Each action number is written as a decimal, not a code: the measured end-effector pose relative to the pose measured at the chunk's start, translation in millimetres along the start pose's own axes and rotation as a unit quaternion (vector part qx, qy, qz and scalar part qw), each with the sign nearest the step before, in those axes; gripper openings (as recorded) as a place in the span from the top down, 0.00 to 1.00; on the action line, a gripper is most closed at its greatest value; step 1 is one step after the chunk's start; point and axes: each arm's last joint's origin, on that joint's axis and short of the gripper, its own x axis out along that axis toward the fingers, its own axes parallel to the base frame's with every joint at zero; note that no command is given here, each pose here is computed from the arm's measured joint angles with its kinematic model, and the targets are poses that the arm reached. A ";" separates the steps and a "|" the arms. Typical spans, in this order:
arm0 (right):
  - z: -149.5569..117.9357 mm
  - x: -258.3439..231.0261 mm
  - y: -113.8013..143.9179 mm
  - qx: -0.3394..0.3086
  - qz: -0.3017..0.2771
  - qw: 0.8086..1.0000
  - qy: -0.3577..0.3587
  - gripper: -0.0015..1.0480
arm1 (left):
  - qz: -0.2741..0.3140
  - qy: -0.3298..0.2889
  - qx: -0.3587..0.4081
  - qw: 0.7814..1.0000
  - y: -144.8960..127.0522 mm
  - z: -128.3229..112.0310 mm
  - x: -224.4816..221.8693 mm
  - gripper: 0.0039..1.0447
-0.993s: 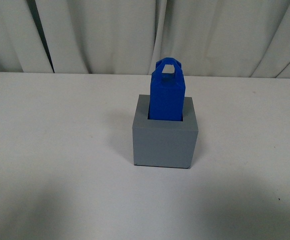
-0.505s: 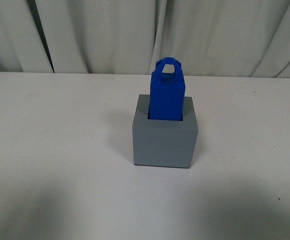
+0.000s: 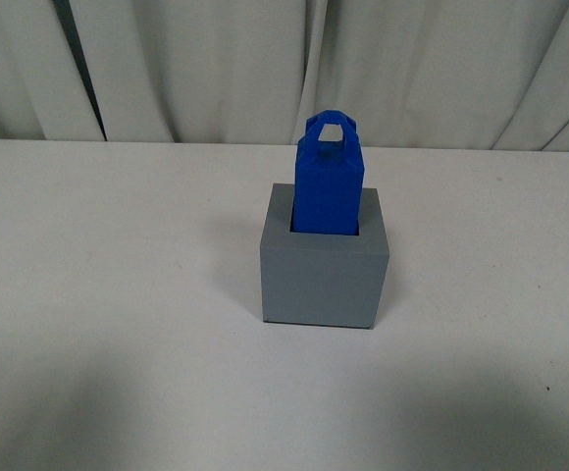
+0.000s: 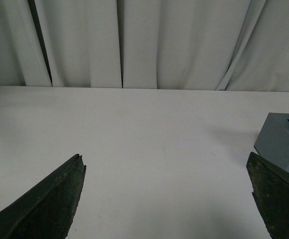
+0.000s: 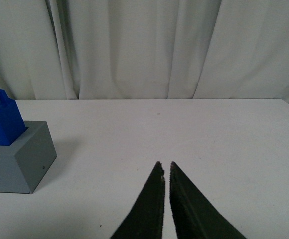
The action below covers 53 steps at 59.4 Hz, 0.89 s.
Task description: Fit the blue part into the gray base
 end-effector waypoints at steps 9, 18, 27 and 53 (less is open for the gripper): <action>0.0 0.0 0.0 0.000 0.000 1.000 0.000 0.65 | 0.000 0.000 0.000 1.000 0.0 0.0 0.0 0.06; 0.0 0.0 0.0 0.000 0.000 1.000 0.000 0.33 | 0.000 0.000 0.000 1.000 0.0 0.0 0.0 0.06; 0.0 0.0 0.0 0.001 0.000 1.000 0.000 0.07 | 0.000 0.000 0.000 1.000 0.0 0.0 0.0 0.06; 0.0 0.0 0.0 0.000 0.000 1.000 0.000 0.09 | 0.000 0.000 0.000 1.000 0.0 0.0 0.0 0.06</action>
